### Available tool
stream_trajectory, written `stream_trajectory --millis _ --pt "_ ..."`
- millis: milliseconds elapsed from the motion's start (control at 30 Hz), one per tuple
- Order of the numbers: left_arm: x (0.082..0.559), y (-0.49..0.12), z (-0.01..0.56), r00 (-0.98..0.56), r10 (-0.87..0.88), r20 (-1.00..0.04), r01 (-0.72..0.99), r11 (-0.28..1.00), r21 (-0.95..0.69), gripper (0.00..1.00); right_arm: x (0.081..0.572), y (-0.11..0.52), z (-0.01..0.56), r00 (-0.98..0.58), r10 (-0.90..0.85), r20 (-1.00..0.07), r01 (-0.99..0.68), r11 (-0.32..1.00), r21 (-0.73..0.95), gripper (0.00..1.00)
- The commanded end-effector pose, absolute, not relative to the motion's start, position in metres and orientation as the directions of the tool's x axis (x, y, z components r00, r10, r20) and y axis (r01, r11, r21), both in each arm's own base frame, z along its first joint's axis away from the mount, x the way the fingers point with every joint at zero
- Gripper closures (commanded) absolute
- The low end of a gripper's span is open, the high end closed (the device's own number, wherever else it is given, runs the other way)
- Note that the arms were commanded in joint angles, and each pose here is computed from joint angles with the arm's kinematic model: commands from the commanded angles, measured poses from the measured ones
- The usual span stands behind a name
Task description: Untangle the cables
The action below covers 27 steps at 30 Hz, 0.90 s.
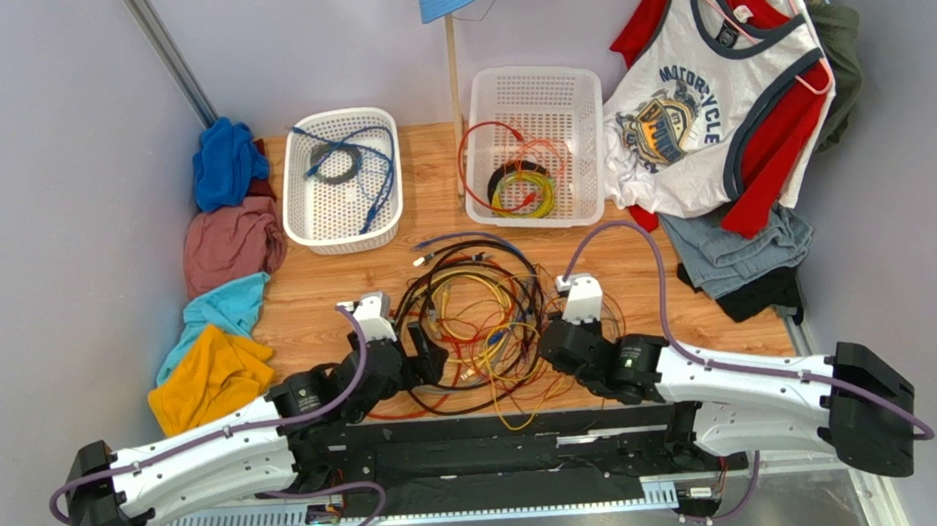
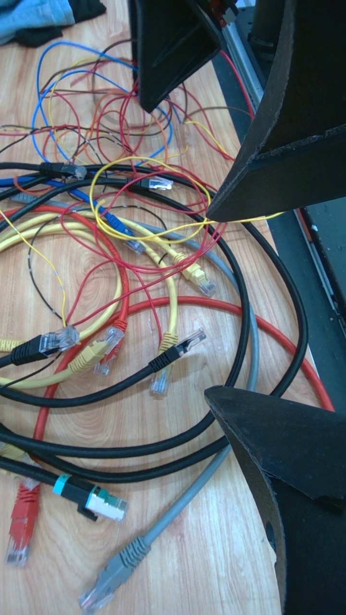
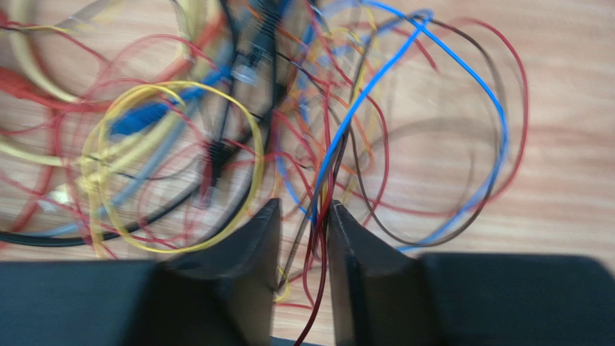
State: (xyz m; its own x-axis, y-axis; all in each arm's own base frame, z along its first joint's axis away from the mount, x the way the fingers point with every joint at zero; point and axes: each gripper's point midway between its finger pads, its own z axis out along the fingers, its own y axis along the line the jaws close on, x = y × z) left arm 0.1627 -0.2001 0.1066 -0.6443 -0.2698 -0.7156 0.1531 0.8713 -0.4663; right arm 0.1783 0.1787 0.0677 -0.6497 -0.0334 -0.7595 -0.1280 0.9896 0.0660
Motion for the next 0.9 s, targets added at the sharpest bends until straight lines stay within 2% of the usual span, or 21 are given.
stream_trajectory --millis 0,67,100,300,400,533,600,867 --pt "0.169 -0.196 0.141 -0.589 -0.323 -0.741 0.167 0.849 -0.502 0.07 0.209 0.254 0.149 -0.516 0.054 -0.855 -0.291 0.928 0.234 0.86" --pt "0.17 -0.189 0.152 -0.557 -0.343 -0.756 0.173 0.843 -0.51 0.07 0.213 0.269 0.165 -0.497 0.018 -0.868 -0.346 0.913 0.217 0.99" --pt "0.171 -0.187 0.158 -0.543 -0.351 -0.763 0.177 0.84 -0.513 0.07 0.213 0.282 0.187 -0.489 0.033 -0.872 -0.383 0.89 0.248 1.0" --pt "0.174 -0.168 0.208 -0.411 -0.423 -0.807 0.253 0.798 -0.547 0.08 0.208 0.326 0.293 -0.404 0.091 -0.91 -0.569 0.755 0.327 1.0" --pt "0.167 -0.176 0.238 -0.36 -0.424 -0.831 0.394 0.738 -0.548 0.08 0.212 0.334 0.32 -0.366 0.105 -0.925 -0.593 0.739 0.318 1.0" --pt "0.153 -0.197 0.282 -0.243 -0.436 -0.866 0.619 0.618 -0.485 0.06 0.215 0.343 0.317 -0.382 0.089 -0.92 -0.589 0.743 0.317 1.0" --pt "0.15 -0.205 0.279 -0.241 -0.414 -0.878 0.65 0.603 -0.463 0.01 0.216 0.348 0.313 -0.403 0.096 -0.91 -0.581 0.742 0.335 1.0" --pt "0.14 -0.228 0.291 -0.208 -0.408 -0.889 0.753 0.513 -0.411 0.01 0.215 0.35 0.304 -0.429 0.108 -0.897 -0.569 0.739 0.361 1.0"
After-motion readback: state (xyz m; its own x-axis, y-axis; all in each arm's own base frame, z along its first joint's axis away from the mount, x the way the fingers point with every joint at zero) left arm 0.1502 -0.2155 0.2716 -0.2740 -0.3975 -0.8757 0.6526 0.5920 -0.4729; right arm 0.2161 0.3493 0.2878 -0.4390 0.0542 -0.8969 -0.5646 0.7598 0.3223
